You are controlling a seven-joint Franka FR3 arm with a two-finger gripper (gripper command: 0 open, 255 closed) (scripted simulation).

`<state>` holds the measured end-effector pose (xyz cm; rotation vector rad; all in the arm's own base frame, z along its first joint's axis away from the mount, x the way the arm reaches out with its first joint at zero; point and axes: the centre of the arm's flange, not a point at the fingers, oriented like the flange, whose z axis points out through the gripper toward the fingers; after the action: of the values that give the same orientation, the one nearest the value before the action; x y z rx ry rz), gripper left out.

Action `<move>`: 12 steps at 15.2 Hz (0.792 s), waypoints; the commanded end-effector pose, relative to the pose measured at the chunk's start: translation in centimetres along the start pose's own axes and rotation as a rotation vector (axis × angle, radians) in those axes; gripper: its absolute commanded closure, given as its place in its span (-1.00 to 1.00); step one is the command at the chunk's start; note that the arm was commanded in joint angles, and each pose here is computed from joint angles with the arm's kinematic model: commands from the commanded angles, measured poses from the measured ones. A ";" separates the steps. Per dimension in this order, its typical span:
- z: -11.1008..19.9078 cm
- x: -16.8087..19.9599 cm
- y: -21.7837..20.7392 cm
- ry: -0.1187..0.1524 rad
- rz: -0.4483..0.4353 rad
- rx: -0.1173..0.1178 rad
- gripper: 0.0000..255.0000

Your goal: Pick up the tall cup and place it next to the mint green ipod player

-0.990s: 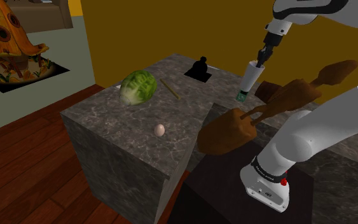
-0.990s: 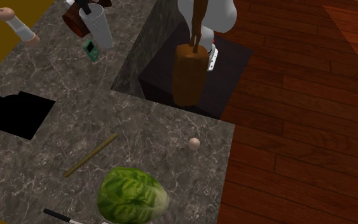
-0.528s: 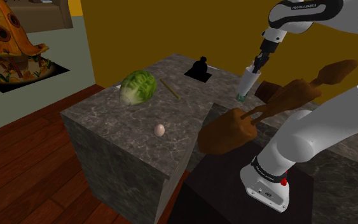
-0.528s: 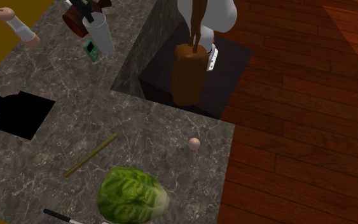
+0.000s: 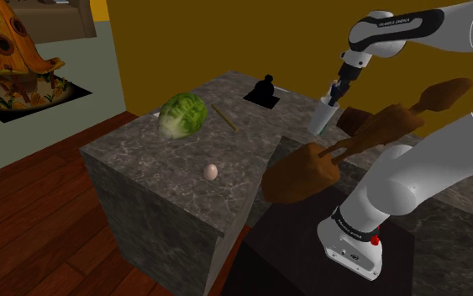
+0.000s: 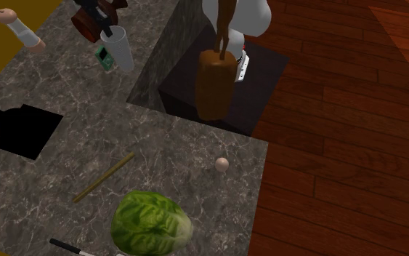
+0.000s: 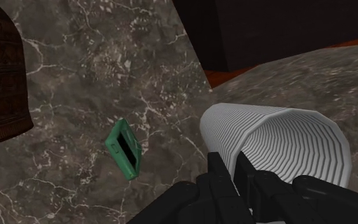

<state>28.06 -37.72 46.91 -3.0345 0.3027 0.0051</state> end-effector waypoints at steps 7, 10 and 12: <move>6.2 1.0 0.2 -0.068 0.004 -0.011 1.00; 6.2 1.0 0.2 -0.068 0.004 -0.011 1.00; 6.2 1.0 0.2 -0.068 0.004 -0.011 1.00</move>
<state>28.24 -37.65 43.04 -3.0253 0.3011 -0.0181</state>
